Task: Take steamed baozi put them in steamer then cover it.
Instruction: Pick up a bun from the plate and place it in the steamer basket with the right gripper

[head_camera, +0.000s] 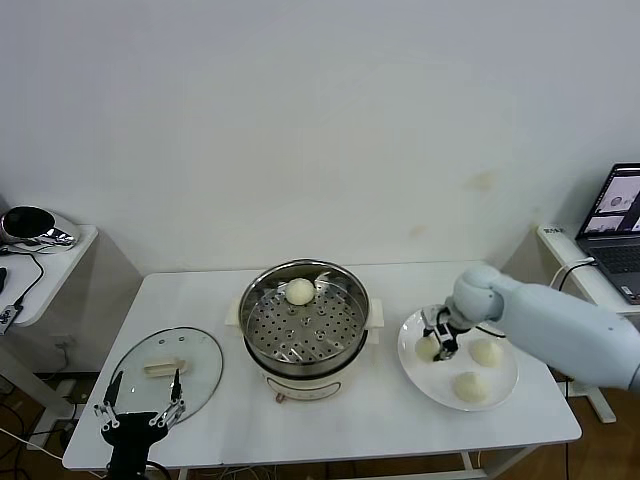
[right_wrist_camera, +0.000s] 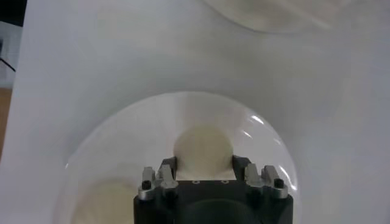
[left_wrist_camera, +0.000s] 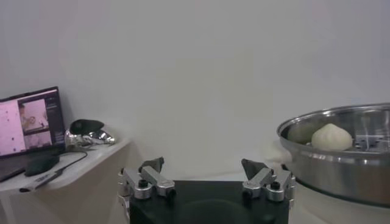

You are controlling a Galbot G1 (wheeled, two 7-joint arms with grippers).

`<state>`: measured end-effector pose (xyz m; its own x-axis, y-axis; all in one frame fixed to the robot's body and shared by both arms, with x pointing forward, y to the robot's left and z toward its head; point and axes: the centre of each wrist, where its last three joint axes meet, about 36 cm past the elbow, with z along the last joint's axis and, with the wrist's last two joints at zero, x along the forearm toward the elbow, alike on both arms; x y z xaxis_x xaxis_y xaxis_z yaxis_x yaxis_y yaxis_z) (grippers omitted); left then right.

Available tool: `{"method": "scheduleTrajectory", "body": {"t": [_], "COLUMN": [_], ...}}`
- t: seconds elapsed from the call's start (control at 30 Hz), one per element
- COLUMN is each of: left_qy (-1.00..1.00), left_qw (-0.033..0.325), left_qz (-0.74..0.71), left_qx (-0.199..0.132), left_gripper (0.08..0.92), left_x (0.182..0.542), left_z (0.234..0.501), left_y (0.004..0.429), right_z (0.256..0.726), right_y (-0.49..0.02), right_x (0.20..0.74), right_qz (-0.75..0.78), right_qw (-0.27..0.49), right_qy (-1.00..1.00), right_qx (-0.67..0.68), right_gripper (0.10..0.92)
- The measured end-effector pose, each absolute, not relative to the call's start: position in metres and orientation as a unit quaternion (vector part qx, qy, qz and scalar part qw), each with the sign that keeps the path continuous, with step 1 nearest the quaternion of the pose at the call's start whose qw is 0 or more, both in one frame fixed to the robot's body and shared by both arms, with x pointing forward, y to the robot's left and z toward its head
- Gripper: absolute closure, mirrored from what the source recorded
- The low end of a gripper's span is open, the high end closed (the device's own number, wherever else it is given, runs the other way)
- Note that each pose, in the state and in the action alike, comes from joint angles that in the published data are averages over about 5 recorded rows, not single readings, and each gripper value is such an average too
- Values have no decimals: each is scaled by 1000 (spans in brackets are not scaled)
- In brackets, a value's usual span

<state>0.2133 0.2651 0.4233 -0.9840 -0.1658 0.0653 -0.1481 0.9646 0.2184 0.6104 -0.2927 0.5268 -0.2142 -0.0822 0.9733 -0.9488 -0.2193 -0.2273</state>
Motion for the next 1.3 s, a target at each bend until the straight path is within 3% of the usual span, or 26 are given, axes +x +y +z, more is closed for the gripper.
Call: {"method": "scheduleTrajectory", "body": {"t": [0.3,0.63,0.87,1.3], "left_qy": [-991,-992,-992,-992], "left_qw": [38,30,24,23], "left_qz": [-106,-103,-101,-96], "left_qx": [70,70,75,81], "left_gripper": [177,177,177,177], "left_x": [217,222,226,227], "left_z": [424,427,428,428], "left_y": [264,266,268,267], "right_z": [637,717,710,640], "right_y": [-266,-171,-89,14], "right_x": [623,622,619,616], "right_qz": [609,608,589,568], "right_qw": [314,259,259,294], "right_qy": [-535,-549,-543,-527], "right_qx": [494,512,540,560], "right_gripper": [441,429,428,428]}}
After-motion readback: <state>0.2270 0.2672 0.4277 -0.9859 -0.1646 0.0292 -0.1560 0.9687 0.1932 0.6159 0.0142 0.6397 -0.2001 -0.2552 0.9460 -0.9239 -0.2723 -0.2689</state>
